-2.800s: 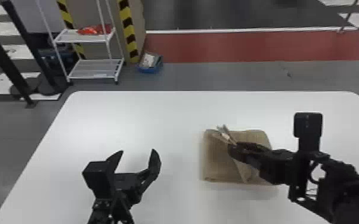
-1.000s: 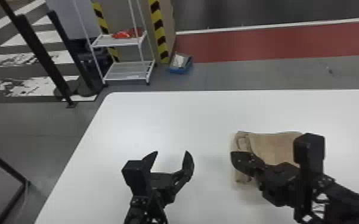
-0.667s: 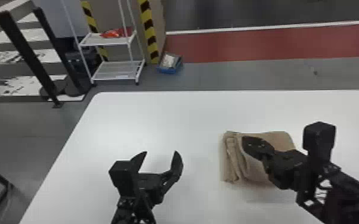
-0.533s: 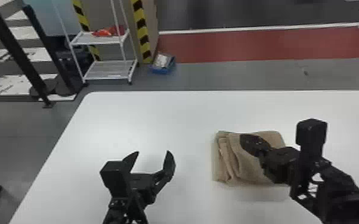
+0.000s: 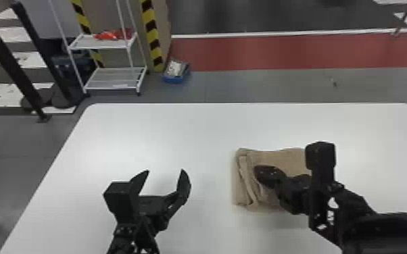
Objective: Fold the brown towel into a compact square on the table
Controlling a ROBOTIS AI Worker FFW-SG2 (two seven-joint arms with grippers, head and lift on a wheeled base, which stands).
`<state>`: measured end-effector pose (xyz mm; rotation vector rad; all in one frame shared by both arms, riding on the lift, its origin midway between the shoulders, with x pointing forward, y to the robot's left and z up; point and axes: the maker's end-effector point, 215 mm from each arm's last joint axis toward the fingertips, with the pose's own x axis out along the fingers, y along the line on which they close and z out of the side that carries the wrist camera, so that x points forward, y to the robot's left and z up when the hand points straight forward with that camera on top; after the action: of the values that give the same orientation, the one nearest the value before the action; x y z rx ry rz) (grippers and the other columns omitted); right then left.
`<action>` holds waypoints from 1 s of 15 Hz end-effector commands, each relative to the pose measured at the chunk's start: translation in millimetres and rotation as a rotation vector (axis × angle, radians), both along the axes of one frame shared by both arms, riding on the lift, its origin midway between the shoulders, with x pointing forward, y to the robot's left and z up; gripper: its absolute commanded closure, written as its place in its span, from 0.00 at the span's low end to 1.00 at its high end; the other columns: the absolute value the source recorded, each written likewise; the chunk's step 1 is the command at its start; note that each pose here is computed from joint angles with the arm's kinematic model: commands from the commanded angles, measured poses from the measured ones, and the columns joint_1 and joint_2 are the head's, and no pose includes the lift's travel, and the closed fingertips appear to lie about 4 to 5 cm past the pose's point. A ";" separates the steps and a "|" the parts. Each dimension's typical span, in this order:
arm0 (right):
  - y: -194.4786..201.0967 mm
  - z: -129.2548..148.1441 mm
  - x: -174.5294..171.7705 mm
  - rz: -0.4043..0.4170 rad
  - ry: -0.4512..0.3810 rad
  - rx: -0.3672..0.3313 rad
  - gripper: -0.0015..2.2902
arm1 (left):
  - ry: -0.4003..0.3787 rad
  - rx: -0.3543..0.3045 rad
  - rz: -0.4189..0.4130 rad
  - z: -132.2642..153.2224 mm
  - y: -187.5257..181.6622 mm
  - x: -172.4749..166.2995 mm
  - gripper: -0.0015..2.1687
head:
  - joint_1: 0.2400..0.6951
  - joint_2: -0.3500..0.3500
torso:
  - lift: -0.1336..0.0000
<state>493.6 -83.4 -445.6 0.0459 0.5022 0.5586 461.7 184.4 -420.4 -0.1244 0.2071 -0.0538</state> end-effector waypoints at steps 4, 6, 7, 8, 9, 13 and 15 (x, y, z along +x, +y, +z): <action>46.3 1.8 -35.9 0.119 0.023 0.041 0.89 | 0.000 0.000 0.000 -0.3 0.1 0.9 0.04 | 1.00 0.71 | 0.10; 57.6 11.2 -51.7 0.171 0.020 0.079 0.89 | 0.004 0.000 0.003 -2.1 0.9 0.5 0.04 | 1.00 0.74 | 0.10; 55.4 21.3 -55.5 0.170 0.004 0.092 0.89 | 0.005 0.000 0.003 -2.9 0.9 0.3 0.04 | 1.00 0.75 | 0.10; 47.4 30.6 -56.7 0.155 -0.012 0.097 0.89 | 0.005 0.000 0.003 -2.9 0.9 0.3 0.04 | 1.00 0.78 | 0.10; 30.2 35.7 -59.7 0.123 0.003 0.094 0.89 | 0.008 0.001 0.005 -4.4 1.9 -0.4 0.04 | 1.00 0.78 | 0.10; -48.7 20.7 -104.2 0.038 0.224 0.176 0.89 | 0.011 -0.003 0.006 -6.4 2.9 1.2 0.04 | 1.00 0.70 | 0.10; -79.0 18.9 -113.1 -0.001 0.264 0.200 0.89 | 0.014 -0.002 0.008 -8.8 4.2 0.7 0.04 | 1.00 0.64 | 0.10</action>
<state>385.0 -136.3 -423.8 0.2854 0.6774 0.6536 462.6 187.6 -427.5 -0.1277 0.2185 -0.0480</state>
